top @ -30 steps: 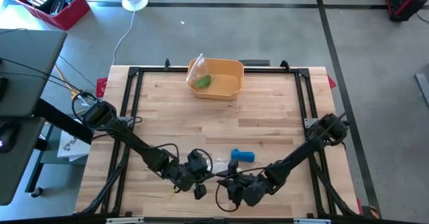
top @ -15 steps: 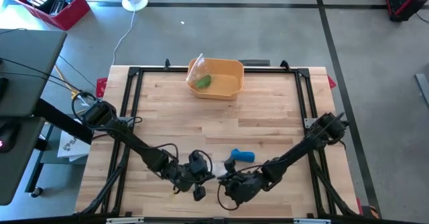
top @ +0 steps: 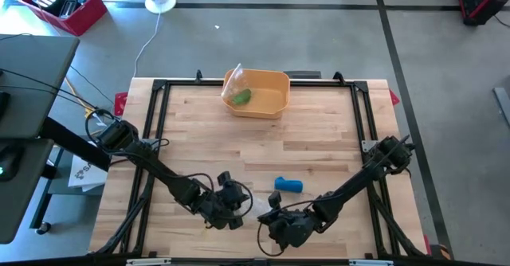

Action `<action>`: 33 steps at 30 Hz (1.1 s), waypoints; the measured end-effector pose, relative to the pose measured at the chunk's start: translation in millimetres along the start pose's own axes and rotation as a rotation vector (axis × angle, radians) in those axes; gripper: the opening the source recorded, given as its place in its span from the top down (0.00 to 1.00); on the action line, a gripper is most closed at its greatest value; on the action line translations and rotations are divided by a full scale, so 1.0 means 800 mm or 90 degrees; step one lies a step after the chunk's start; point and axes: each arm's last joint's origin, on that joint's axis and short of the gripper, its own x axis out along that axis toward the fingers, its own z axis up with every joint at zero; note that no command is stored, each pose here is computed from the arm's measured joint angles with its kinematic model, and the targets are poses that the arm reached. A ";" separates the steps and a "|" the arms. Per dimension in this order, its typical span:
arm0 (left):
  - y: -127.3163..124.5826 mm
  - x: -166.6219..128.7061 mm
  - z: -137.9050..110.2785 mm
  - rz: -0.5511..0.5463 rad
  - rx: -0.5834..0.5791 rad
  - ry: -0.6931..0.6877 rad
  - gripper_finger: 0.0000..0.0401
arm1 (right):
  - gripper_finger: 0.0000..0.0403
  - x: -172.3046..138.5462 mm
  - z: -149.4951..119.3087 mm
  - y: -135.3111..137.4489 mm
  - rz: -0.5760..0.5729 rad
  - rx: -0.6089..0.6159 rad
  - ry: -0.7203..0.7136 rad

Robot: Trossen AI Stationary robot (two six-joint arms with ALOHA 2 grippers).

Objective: Roll bandage
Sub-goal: Put the blue bandage to the zip bag

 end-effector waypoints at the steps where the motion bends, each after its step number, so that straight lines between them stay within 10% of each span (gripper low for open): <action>1: -0.002 -0.002 -0.001 -0.001 0.011 -0.004 1.00 | 0.94 0.000 0.005 -0.003 -0.004 0.004 -0.002; 14: -0.023 -0.027 -0.008 0.070 0.107 -0.105 1.00 | 0.61 -0.002 0.035 -0.031 -0.001 0.065 0.068; 23: -0.037 -0.049 -0.003 0.184 0.275 -0.179 1.00 | 0.61 0.038 0.004 -0.051 0.000 0.024 0.143; 33: -0.037 -0.002 -0.063 0.226 0.318 -0.111 1.00 | 0.61 0.026 0.014 -0.040 -0.014 -0.031 0.129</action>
